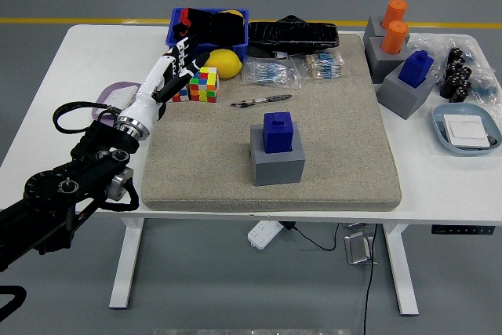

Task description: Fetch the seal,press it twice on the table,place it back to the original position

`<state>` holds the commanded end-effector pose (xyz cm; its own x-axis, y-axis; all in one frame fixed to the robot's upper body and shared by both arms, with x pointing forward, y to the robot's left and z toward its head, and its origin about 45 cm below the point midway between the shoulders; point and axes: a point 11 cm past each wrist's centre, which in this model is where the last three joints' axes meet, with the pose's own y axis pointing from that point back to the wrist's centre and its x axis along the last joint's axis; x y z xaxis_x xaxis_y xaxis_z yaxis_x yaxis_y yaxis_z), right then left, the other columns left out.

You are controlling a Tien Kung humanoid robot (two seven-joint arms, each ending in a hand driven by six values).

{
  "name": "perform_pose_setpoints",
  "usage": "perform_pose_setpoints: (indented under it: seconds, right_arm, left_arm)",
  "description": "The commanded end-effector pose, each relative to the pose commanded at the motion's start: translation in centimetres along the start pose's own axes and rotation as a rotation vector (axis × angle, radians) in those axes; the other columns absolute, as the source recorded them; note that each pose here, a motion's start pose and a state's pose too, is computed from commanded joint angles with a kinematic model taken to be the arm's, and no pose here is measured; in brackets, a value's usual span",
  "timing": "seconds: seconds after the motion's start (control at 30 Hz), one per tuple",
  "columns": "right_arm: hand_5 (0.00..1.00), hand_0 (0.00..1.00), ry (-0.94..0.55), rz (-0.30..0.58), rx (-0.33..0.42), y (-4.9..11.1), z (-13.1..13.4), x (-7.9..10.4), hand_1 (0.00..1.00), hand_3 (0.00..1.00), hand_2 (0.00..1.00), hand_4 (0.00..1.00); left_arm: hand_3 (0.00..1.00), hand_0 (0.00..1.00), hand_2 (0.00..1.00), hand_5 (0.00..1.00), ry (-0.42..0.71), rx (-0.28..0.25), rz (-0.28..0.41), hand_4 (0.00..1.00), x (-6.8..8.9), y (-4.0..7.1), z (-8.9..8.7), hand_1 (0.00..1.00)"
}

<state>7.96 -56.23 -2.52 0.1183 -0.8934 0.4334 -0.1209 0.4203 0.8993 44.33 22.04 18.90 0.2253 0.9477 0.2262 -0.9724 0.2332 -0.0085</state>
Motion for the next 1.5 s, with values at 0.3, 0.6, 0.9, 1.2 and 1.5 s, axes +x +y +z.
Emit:
perform_pose_setpoints:
  seconds: [0.3,0.6,0.9,1.2,1.5]
  right_arm:
    - [0.559,0.904,-0.056,0.009,0.028,0.1,-0.6,0.1,0.756,0.775,0.759,0.879]
    - [0.558,0.904,-0.023,0.019,0.016,0.1,-0.3,0.7,0.754,0.775,0.758,0.879]
    - [0.557,0.904,-0.021,0.006,0.011,0.1,0.0,0.4,0.755,0.774,0.759,0.879]
    - [0.558,0.904,-0.024,0.006,0.007,0.1,0.1,0.4,0.757,0.775,0.758,0.879]
    - [0.559,0.904,-0.026,0.009,0.007,0.1,0.1,0.6,0.757,0.772,0.758,0.879]
  left_arm:
    - [0.998,0.998,0.998,0.715,-0.019,0.016,0.001,0.998,0.2,-0.2,-0.2,0.998]
    - [0.998,0.998,0.998,0.708,0.001,0.009,0.023,0.998,0.8,0.1,-0.2,0.998]
    - [0.998,0.998,0.998,0.687,-0.024,0.014,0.025,0.998,1.4,0.2,-0.2,0.998]
    - [0.998,0.998,0.998,0.675,-0.025,0.023,0.022,0.998,1.3,0.2,-0.3,0.998]
    - [0.998,0.998,0.998,0.666,-0.030,0.024,0.024,0.998,1.4,0.2,-0.4,0.998]
